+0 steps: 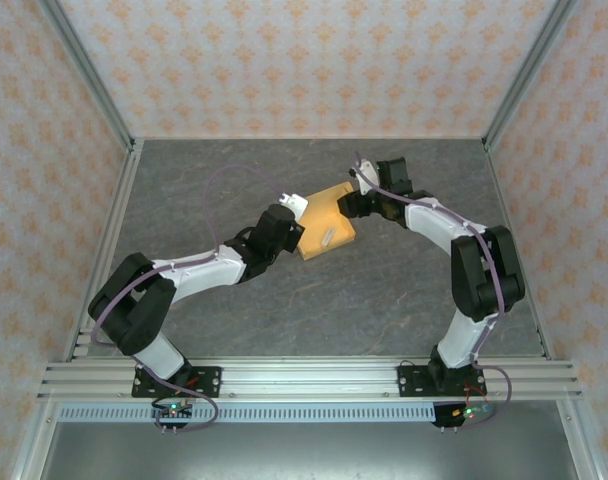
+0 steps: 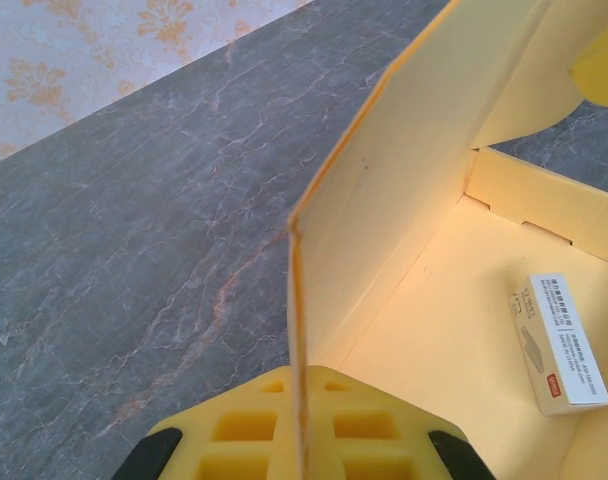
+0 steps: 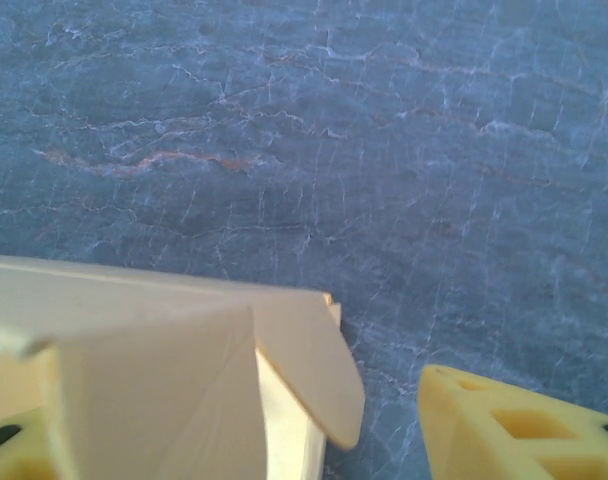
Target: Fold the paper box
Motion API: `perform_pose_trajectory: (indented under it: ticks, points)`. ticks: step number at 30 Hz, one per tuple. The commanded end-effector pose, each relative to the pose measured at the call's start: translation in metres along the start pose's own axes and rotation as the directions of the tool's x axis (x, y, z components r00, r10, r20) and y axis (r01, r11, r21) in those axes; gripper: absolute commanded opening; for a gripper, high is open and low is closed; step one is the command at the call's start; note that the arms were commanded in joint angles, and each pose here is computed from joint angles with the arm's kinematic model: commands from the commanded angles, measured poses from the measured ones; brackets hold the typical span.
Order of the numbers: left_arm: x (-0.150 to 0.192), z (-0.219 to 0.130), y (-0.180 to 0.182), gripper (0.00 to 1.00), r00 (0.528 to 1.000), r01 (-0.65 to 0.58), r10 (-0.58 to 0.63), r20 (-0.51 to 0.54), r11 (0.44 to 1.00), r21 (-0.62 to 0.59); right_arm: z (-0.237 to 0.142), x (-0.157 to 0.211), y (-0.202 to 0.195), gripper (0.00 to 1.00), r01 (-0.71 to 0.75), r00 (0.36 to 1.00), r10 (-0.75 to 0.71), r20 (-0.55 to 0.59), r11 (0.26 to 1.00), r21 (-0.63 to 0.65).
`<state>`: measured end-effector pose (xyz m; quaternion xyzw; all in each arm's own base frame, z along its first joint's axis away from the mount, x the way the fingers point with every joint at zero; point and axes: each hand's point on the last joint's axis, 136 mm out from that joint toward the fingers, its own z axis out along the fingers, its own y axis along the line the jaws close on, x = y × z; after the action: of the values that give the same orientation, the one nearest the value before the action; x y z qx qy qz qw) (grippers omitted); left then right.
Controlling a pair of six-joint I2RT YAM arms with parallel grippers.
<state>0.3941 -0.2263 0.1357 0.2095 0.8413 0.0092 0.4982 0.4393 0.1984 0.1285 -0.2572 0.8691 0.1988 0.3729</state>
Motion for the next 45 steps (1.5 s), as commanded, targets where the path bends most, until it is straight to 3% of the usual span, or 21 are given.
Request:
perform_pose_trajectory:
  ticks: [1, 4, 10, 18, 25, 33, 40, 45]
  points:
    - [-0.007, 0.002, 0.001, 0.0, 1.0, -0.003, 0.003, 0.006, 1.0, 0.005, 0.002, -0.013, 0.0, 0.48, 0.074, 0.997, -0.073, 0.035, 0.997, -0.023]
    - [-0.008, 0.002, 0.001, 0.0, 1.0, 0.002, -0.002, 0.004, 1.0, -0.001, 0.006, -0.009, 0.0, 0.32, 0.071, 0.997, -0.071, 0.014, 0.997, -0.035]
    - [-0.008, 0.005, 0.01, 0.0, 0.998, 0.049, -0.05, -0.022, 0.997, -0.062, 0.006, -0.009, 0.001, 0.15, 0.037, 0.999, -0.037, 0.007, 0.999, 0.004]
    - [-0.003, 0.008, 0.025, 0.0, 0.937, 0.338, -0.348, -0.021, 0.922, -0.189, 0.0, -0.008, -0.001, 0.02, -0.156, 0.988, 0.15, 0.043, 0.947, 0.28]
    - [-0.004, 0.006, 0.01, 0.0, 0.912, 0.399, -0.409, 0.019, 0.876, -0.271, -0.001, 0.002, 0.011, 0.01, -0.297, 0.954, 0.259, 0.152, 0.885, 0.358]
    - [0.01, -0.003, 0.001, 0.0, 0.896, 0.442, -0.426, 0.126, 0.829, -0.342, 0.004, 0.016, 0.02, 0.01, -0.302, 0.941, 0.235, 0.242, 0.909, 0.288]
    - [0.018, -0.012, -0.014, 0.0, 0.88, 0.475, -0.433, 0.195, 0.799, -0.368, 0.016, 0.035, 0.02, 0.0, -0.206, 0.975, 0.17, 0.144, 0.936, 0.286]
    - [0.018, -0.008, -0.02, 0.0, 0.876, 0.481, -0.45, 0.173, 0.796, -0.367, 0.02, 0.042, 0.022, 0.0, -0.15, 0.989, 0.145, 0.038, 0.955, 0.255]
